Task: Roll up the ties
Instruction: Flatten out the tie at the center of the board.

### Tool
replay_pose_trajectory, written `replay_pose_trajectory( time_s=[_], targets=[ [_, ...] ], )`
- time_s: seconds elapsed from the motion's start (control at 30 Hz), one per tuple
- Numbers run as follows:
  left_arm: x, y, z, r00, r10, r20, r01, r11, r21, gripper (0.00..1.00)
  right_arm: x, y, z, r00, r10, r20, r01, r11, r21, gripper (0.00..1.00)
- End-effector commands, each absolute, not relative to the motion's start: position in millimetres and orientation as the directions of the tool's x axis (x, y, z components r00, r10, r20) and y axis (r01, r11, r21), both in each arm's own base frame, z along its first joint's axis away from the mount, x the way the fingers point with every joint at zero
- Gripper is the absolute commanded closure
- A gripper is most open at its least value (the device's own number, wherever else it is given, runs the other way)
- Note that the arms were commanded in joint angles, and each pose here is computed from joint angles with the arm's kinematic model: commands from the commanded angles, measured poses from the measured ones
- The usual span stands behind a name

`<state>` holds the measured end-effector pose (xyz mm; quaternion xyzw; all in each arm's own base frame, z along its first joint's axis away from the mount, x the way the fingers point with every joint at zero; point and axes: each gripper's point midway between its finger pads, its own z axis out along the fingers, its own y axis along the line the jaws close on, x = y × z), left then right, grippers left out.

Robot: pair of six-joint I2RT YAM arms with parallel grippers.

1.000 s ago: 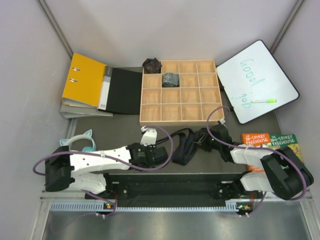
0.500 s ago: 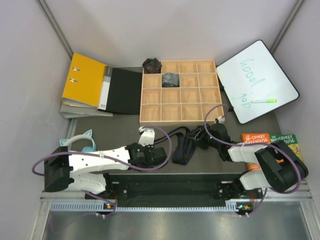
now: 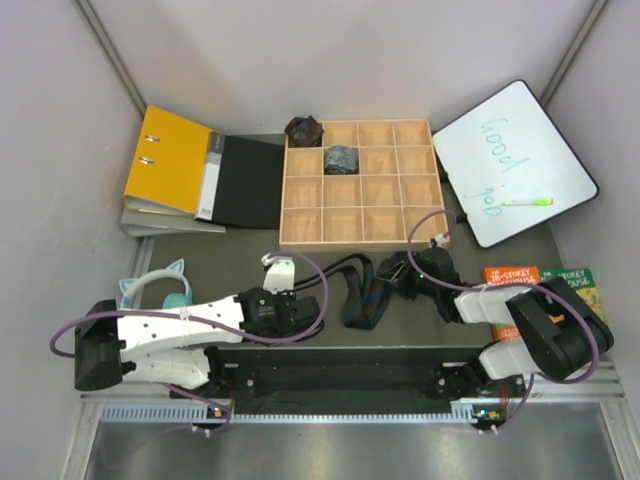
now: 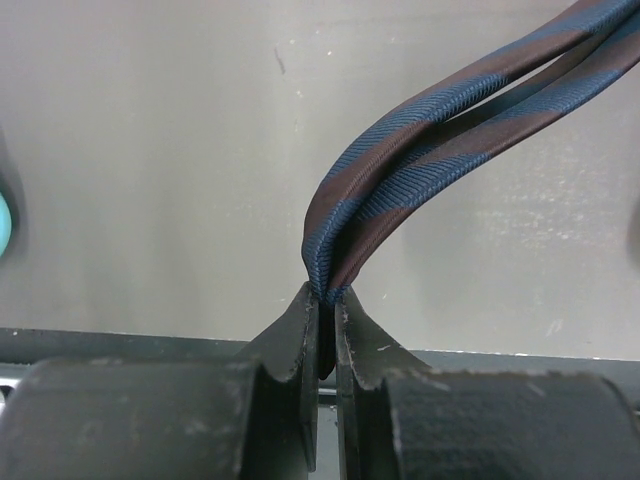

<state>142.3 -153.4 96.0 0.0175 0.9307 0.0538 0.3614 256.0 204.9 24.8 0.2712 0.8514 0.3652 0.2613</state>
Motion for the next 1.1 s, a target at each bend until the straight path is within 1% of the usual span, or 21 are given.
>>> replay_pose_trajectory(
  time_s=[0.0,0.03,0.1,0.13,0.3,0.33,0.4,0.43,0.5,0.53,0.57,0.6,0.63,0.67,0.73,0.77,0.8,0.9,0.93,1.0,1.07],
  targets=[
    [144,-150,96,-0.730,0.058,-0.681,-0.026,0.993,0.112,1.00,231,186,-20,-0.746,0.626,-0.228,0.366,0.671,0.645,0.75],
    [145,-152,96,-0.730,0.058,-0.681,-0.023,0.994,0.109,1.00,231,187,-20,-0.747,0.625,-0.224,0.365,0.669,0.648,0.82],
    [146,-154,97,-0.728,0.066,-0.683,-0.017,0.993,0.113,1.00,234,190,-22,-0.750,0.622,-0.222,0.361,0.668,0.651,0.92],
    [146,-155,97,-0.726,0.072,-0.684,-0.011,0.993,0.116,1.00,235,192,-22,-0.756,0.618,-0.216,0.355,0.664,0.658,1.00],
    [151,-161,103,-0.713,0.098,-0.695,0.012,0.992,0.127,1.00,247,207,-5,-0.765,0.608,-0.212,0.304,0.632,0.713,1.00],
    [153,-163,107,-0.708,0.107,-0.698,0.022,0.991,0.129,1.00,251,208,7,-0.755,0.616,-0.224,0.287,0.618,0.732,1.00],
    [155,-164,113,-0.697,0.125,-0.706,0.035,0.990,0.140,1.00,252,198,13,-0.738,0.637,-0.225,0.307,0.613,0.728,1.00],
    [157,-166,120,-0.690,0.135,-0.711,0.046,0.989,0.143,1.00,258,194,33,-0.715,0.653,-0.250,0.278,0.593,0.756,1.00],
    [160,-164,126,-0.676,0.156,-0.721,0.047,0.985,0.169,1.00,259,183,47,-0.692,0.668,-0.275,0.265,0.589,0.763,1.00],
    [163,-166,131,-0.667,0.168,-0.726,0.055,0.983,0.177,1.00,260,169,49,-0.670,0.689,-0.276,0.298,0.591,0.749,1.00],
    [164,-166,132,-0.661,0.181,-0.728,0.060,0.980,0.190,1.00,262,162,70,-0.645,0.696,-0.315,0.255,0.585,0.770,1.00],
    [166,-169,136,-0.654,0.186,-0.733,0.065,0.979,0.191,1.00,265,154,80,-0.621,0.709,-0.334,0.248,0.582,0.774,1.00],
    [168,-170,139,-0.644,0.209,-0.736,0.079,0.975,0.208,1.00,263,136,79,-0.597,0.728,-0.337,0.293,0.590,0.753,1.00],
    [170,-172,141,-0.637,0.220,-0.739,0.088,0.973,0.214,1.00,264,126,99,-0.560,0.731,-0.391,0.247,0.597,0.763,1.00],
    [174,-178,149,-0.617,0.242,-0.748,0.108,0.968,0.225,1.00,267,106,116,-0.494,0.746,-0.446,0.243,0.611,0.754,1.00],
    [176,-179,152,-0.608,0.251,-0.753,0.111,0.966,0.232,1.00,266,89,117,-0.458,0.756,-0.468,0.268,0.619,0.738,1.00],
    [179,-181,158,-0.596,0.252,-0.763,0.116,0.966,0.229,1.00,265,82,130,-0.414,0.761,-0.499,0.236,0.620,0.748,1.00],
    [187,-189,180,-0.539,0.271,-0.797,0.151,0.962,0.225,1.00,263,52,140,-0.303,0.788,-0.536,0.242,0.608,0.757,1.00],
    [188,-191,187,-0.517,0.314,-0.796,0.186,0.949,0.254,1.00,262,51,142,-0.296,0.789,-0.539,0.231,0.606,0.761,1.00],
    [190,-203,207,-0.473,0.308,-0.825,0.230,0.948,0.222,1.00,264,28,147,-0.202,0.814,-0.544,0.248,0.580,0.776,1.00],
    [189,-208,224,-0.414,0.357,-0.837,0.293,0.923,0.249,1.00,265,18,153,-0.151,0.830,-0.537,0.238,0.558,0.795,1.00]
  ],
)
